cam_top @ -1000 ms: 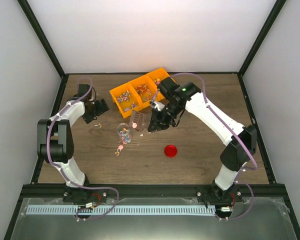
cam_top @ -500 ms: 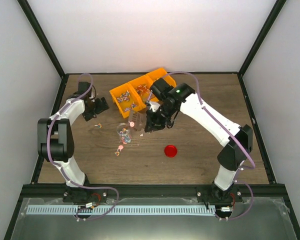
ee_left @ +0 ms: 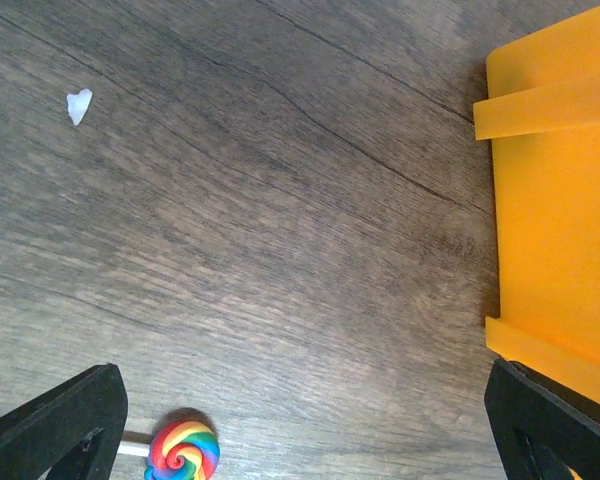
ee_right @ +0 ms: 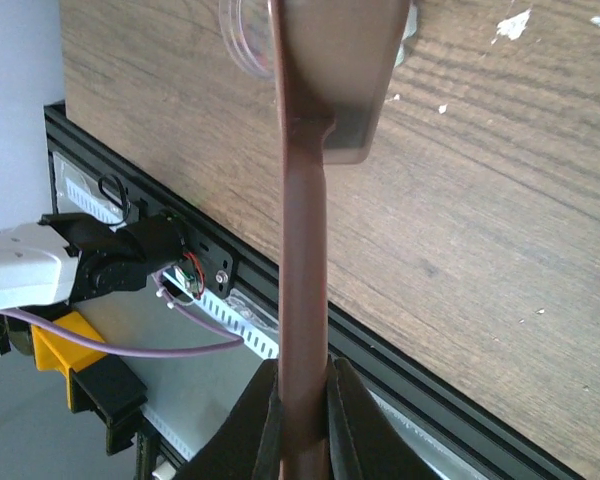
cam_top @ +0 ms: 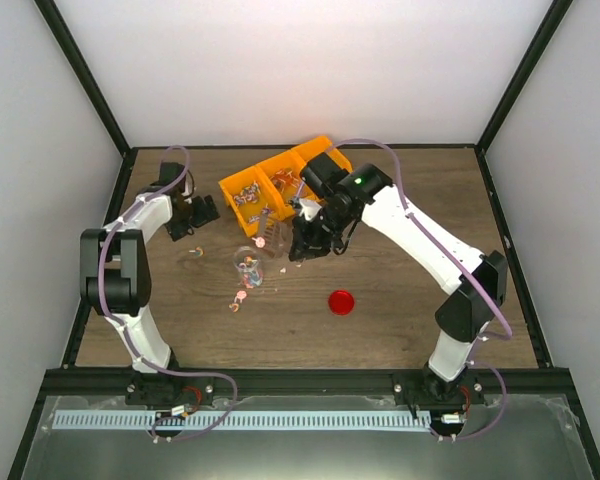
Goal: Pack the candies
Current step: Place the fake candies in the packing bottle, then scoop the fake candies from the storage box.
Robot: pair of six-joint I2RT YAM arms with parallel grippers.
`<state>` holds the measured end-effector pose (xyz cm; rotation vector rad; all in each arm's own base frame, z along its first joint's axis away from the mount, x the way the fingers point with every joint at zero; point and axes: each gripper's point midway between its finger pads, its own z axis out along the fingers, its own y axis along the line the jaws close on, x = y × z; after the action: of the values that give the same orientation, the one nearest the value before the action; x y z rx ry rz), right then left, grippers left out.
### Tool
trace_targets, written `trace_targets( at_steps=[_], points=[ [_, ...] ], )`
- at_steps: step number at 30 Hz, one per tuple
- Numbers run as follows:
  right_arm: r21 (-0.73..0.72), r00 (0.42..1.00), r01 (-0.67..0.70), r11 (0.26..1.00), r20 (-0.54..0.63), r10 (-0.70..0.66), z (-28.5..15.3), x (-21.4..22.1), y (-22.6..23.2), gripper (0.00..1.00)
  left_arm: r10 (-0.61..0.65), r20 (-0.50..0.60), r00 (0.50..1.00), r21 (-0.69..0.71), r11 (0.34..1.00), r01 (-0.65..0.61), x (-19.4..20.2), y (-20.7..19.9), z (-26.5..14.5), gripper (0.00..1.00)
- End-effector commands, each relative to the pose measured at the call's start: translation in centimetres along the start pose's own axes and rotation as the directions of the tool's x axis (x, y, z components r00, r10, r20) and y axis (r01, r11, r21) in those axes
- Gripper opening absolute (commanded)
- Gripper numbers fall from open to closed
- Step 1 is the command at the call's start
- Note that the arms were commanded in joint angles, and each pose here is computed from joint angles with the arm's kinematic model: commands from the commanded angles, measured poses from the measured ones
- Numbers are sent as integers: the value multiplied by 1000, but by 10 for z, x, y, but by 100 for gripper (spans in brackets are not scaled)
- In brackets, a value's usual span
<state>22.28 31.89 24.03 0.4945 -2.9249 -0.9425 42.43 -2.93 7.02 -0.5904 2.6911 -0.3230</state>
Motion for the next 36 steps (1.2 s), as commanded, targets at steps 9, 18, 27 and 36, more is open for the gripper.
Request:
trace_targets(
  at_steps=[9, 18, 27, 36],
  points=[
    [-13, 998, 38, 999, -46, -38, 9, 25, 25, 1, 30, -2, 1000, 12, 999, -30, -7, -6, 4, 100],
    [-11, 999, 29, 1000, -28, -29, 7, 23, 30, 1, 41, -3, 999, 13, 999, -41, -9, -7, 5, 100],
    [-45, 994, -17, 999, 107, 22, -32, -9, 16, 1, 47, 7, 999, 17, 999, -47, -12, -9, 1, 100],
    [-345, 930, -123, 931, 287, 229, -61, -61, -28, 1, 47, 110, 993, 194, 979, -68, -35, -46, -34, 99]
  ],
)
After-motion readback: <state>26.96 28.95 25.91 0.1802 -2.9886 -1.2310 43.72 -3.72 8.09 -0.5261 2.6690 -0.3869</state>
